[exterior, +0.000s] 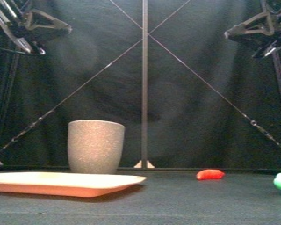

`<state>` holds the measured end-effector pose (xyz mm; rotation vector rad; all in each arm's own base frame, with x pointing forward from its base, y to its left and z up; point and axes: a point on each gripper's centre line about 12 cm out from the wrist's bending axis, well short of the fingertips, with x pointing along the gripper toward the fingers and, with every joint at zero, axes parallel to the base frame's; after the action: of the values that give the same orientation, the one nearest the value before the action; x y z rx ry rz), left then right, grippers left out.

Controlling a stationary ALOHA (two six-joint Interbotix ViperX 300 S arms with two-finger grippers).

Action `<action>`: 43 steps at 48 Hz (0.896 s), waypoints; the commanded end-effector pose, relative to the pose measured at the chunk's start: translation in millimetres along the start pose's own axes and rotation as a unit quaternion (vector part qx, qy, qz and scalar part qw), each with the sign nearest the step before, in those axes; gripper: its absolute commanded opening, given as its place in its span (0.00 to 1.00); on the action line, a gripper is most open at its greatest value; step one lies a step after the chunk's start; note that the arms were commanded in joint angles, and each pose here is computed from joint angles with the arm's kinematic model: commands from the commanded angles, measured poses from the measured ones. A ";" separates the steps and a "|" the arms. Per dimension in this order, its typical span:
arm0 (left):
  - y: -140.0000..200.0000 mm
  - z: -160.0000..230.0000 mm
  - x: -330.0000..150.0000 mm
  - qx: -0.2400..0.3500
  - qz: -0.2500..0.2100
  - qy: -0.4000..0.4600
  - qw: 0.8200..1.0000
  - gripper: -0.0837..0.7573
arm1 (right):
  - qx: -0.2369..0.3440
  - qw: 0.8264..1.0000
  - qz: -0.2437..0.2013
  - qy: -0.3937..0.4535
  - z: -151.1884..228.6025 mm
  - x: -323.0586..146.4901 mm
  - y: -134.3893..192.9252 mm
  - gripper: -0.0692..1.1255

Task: Pick the red chile then place it in the grey bowl
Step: Pick the red chile

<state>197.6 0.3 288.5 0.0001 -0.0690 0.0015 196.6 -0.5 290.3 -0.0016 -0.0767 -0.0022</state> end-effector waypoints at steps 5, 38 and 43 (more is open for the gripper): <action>6.0 -0.4 -2.8 0.002 0.015 -0.002 1.000 0.06 | 0.039 0.991 -0.033 0.126 -36.8 22.4 -11.8 0.10; 10.7 -8.8 -5.4 0.001 0.028 0.019 0.999 0.06 | -0.006 0.867 -0.114 0.484 -112.1 77.2 -81.2 0.64; 11.9 -10.2 -5.7 0.001 0.031 0.021 0.999 0.06 | -0.009 0.855 -0.110 0.506 -124.9 85.6 -84.2 0.84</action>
<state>191.4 10.9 273.3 -0.0011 -0.0154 0.0571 281.0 -81.1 168.6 -0.0036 0.9959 -0.2307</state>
